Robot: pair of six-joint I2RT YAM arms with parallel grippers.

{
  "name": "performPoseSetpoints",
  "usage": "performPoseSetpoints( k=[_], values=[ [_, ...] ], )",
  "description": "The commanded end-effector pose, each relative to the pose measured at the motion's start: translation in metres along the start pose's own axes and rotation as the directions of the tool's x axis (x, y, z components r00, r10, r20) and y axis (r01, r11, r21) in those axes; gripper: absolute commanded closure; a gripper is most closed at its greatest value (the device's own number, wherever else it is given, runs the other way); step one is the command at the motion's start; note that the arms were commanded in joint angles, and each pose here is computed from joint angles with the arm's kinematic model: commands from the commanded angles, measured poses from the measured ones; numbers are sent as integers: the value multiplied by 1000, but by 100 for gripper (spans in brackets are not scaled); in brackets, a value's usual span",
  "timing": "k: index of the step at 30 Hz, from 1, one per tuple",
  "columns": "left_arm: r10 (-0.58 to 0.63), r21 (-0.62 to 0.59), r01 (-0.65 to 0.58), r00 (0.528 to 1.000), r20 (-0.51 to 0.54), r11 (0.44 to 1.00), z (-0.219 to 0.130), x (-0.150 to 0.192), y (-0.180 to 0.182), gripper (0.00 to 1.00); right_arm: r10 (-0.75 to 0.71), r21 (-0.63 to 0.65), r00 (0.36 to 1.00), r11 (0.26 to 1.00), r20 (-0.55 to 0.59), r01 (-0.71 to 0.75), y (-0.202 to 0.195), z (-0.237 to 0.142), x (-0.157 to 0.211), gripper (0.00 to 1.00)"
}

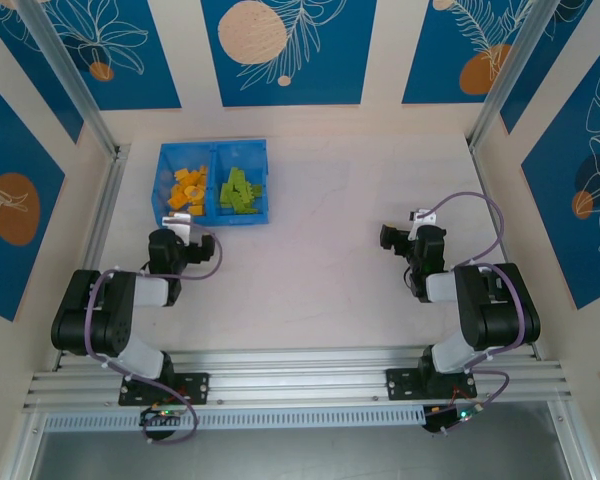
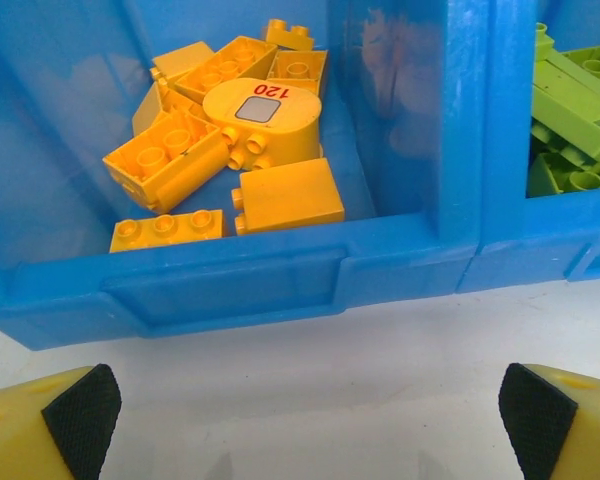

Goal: Sort the legos into containers by color

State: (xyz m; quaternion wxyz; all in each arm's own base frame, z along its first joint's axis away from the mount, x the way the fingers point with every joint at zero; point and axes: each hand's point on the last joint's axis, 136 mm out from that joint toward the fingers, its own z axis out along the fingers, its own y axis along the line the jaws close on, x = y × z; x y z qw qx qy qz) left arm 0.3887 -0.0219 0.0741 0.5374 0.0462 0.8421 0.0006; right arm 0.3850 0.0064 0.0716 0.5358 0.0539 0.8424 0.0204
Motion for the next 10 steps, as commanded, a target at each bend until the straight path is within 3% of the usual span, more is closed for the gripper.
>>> performPoseSetpoints(
  k=[1, 10],
  values=[
    [12, 27, -14, 999, 49, 1000, 1, -16, -3, 0, -14, -7, 996, 1000, 86, 14, 3, 0, -25, 1],
    [13, 26, -14, 999, 49, 1000, 1, -16, -3, 0, -9, 18, 995, 1000, 96, 7, 0, -2, -26, 1]
  ],
)
